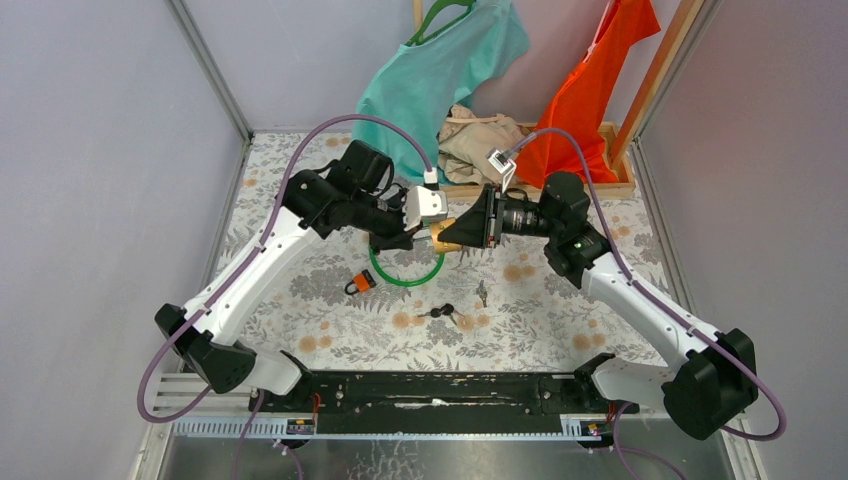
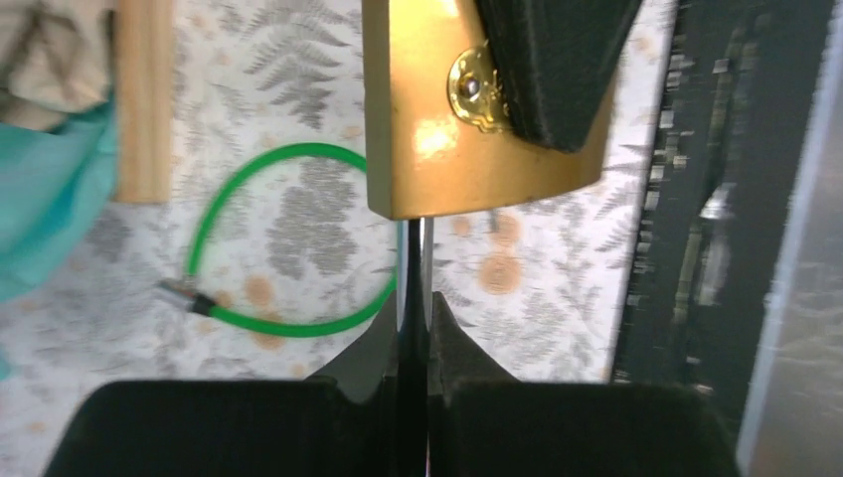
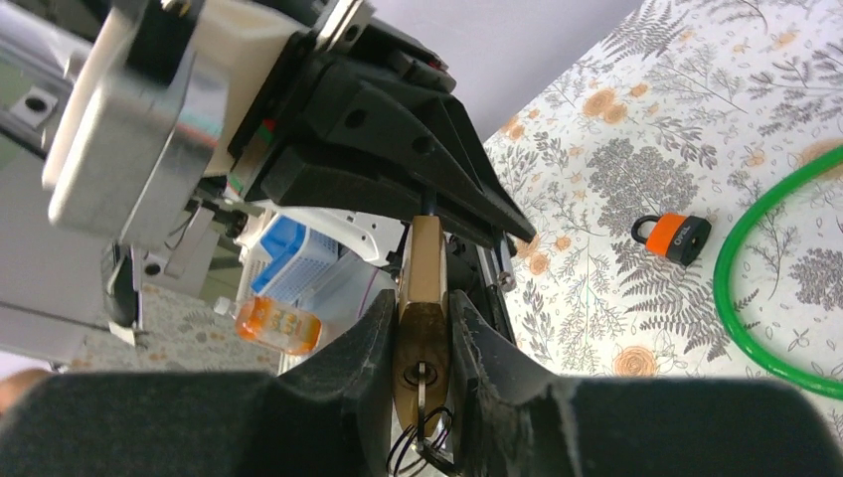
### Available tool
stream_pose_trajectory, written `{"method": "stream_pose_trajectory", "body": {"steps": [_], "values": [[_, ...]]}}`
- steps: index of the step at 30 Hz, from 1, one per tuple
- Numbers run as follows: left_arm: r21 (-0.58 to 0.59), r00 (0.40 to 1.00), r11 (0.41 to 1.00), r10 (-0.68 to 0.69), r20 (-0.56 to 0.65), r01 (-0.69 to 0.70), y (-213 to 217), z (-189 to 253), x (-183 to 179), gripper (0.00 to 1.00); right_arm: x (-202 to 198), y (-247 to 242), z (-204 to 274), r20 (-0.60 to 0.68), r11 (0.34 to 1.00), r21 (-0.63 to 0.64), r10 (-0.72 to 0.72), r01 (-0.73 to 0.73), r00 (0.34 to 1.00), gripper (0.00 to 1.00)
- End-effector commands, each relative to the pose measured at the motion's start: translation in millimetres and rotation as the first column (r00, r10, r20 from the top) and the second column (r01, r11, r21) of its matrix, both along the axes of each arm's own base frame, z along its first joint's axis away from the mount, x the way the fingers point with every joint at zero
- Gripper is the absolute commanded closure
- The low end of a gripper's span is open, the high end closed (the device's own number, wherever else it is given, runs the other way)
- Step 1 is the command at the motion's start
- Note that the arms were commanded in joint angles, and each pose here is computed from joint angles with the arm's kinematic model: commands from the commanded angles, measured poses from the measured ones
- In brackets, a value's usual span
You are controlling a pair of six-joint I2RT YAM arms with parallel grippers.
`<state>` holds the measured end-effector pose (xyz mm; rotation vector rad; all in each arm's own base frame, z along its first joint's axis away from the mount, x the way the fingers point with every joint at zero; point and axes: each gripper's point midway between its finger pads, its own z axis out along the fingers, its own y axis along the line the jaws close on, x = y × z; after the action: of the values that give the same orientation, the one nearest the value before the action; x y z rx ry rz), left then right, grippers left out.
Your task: Unlock with the key
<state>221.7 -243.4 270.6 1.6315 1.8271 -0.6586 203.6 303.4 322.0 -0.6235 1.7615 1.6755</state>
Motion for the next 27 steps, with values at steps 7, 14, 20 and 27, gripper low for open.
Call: {"method": "stream_pose_trajectory", "body": {"steps": [7, 14, 20, 27], "values": [[0.166, 0.589, 0.969, -0.027, 0.808, -0.183, 14, 31, 111, 1.0, 18, 4, 13, -0.287, 0.998, 0.057, -0.023, 0.041, 0.958, 1.0], [0.212, 0.594, 0.971, -0.105, 0.797, -0.113, -15, -9, 115, 0.54, 74, -38, -31, -0.401, 0.951, -0.049, -0.3, 0.306, 0.866, 1.0], [0.181, 0.968, 0.98, 0.038, 0.247, -0.085, -36, -61, 69, 0.18, 122, -89, -93, -0.337, 0.816, -0.221, -0.578, 0.534, 0.743, 1.0], [0.09, 0.987, 0.984, 0.155, -0.036, -0.151, -5, -62, 60, 0.15, 155, -100, -133, -0.157, 0.745, -0.314, -0.652, 0.589, 0.742, 1.0]]}}
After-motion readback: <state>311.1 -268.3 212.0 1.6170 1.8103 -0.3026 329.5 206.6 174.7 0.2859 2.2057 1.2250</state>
